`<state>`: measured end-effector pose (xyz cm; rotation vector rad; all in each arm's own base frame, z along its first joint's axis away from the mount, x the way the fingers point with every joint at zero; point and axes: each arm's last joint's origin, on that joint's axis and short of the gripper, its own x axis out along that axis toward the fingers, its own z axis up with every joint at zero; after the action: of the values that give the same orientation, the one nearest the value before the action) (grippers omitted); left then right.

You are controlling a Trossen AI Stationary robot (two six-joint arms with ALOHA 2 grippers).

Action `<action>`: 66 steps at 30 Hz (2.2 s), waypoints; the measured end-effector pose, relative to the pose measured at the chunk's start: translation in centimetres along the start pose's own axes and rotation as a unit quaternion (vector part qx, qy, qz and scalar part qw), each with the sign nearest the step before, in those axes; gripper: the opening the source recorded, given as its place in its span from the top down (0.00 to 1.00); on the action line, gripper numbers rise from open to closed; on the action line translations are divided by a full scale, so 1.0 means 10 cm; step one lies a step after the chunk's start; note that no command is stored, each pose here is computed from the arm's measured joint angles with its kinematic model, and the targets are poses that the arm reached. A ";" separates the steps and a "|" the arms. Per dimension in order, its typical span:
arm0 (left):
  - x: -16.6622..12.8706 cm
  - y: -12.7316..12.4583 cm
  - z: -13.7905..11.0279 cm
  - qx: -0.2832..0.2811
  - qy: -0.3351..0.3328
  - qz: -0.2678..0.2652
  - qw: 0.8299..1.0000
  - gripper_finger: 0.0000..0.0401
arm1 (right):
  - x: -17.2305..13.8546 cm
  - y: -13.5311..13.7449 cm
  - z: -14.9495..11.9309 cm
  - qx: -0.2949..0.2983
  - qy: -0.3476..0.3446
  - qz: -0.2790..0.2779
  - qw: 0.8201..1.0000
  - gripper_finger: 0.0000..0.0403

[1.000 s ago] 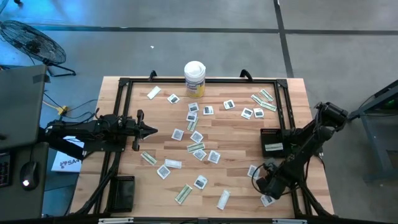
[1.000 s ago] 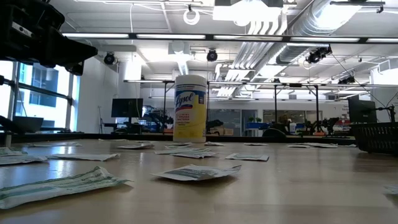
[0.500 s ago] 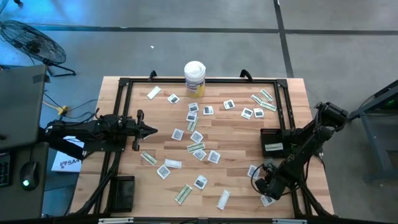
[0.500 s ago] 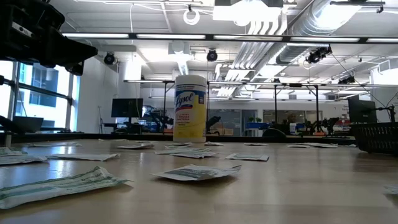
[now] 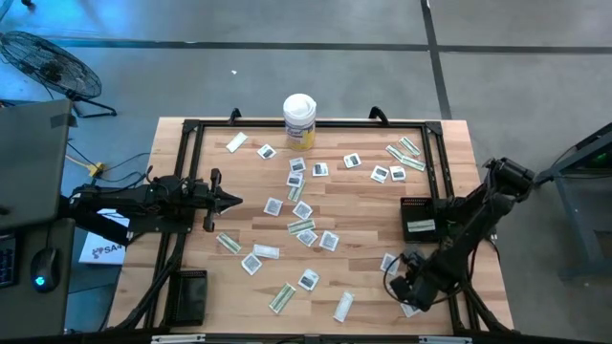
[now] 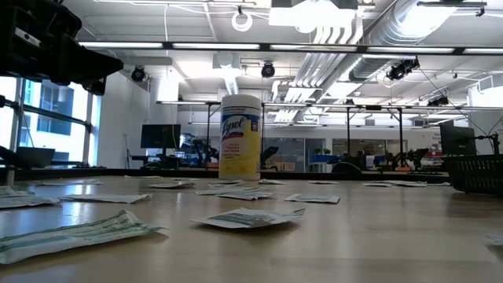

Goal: Pick & Place First Aid Supplies
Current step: Put the white bandage pad into the right black bin

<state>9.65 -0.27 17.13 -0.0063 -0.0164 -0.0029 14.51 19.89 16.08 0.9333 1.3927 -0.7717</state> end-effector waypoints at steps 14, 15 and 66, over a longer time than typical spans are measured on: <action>0.00 0.00 0.00 0.000 0.000 0.000 1.000 1.00 | -0.94 0.08 0.35 0.020 -0.110 -0.084 0.990 1.00; 0.00 0.00 0.00 0.000 0.000 0.000 1.000 1.00 | -0.99 0.05 0.42 0.029 -0.117 -0.086 0.989 1.00; 0.00 0.00 0.00 0.000 0.000 0.000 1.000 1.00 | -0.58 -0.74 1.40 0.071 -0.006 -0.272 0.960 0.73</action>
<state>9.65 -0.28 17.13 -0.0062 -0.0162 -0.0039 14.03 3.58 20.57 0.6494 1.6222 -1.3015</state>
